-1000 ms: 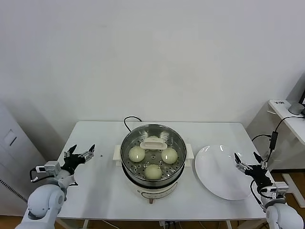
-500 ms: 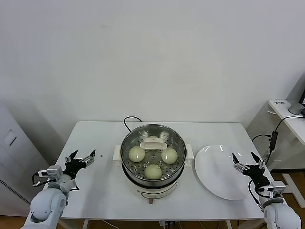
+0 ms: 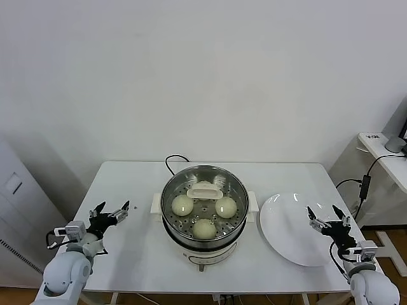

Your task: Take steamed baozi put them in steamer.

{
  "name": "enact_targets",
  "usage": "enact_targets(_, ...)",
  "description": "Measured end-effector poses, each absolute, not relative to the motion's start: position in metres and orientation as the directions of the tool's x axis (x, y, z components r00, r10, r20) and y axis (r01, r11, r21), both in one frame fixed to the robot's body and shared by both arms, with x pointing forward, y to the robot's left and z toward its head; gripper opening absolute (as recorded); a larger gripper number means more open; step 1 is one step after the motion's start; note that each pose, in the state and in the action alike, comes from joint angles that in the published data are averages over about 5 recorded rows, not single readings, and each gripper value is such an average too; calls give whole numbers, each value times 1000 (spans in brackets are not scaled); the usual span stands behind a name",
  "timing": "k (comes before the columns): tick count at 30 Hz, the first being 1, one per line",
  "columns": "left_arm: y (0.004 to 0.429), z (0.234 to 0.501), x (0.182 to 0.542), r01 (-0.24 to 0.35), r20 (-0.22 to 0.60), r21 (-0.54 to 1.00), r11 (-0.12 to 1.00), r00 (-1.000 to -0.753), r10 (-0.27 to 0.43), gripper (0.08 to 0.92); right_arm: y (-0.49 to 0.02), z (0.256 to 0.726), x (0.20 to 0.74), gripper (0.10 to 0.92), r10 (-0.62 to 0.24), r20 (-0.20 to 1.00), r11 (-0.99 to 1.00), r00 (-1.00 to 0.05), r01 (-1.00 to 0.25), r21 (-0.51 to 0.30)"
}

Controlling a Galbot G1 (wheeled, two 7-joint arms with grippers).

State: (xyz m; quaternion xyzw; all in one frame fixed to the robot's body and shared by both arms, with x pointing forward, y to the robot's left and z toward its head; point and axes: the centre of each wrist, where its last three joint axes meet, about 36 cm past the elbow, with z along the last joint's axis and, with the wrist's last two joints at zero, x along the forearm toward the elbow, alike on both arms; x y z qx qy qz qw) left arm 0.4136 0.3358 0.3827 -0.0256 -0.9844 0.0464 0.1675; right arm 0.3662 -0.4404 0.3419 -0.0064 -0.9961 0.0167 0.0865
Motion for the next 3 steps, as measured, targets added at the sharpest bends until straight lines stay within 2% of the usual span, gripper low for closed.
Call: enact_targets(3,336,382,414,34,328,-101,994,-943,65,823,-440,341,366,823,13,180,999,-984,6,-35)
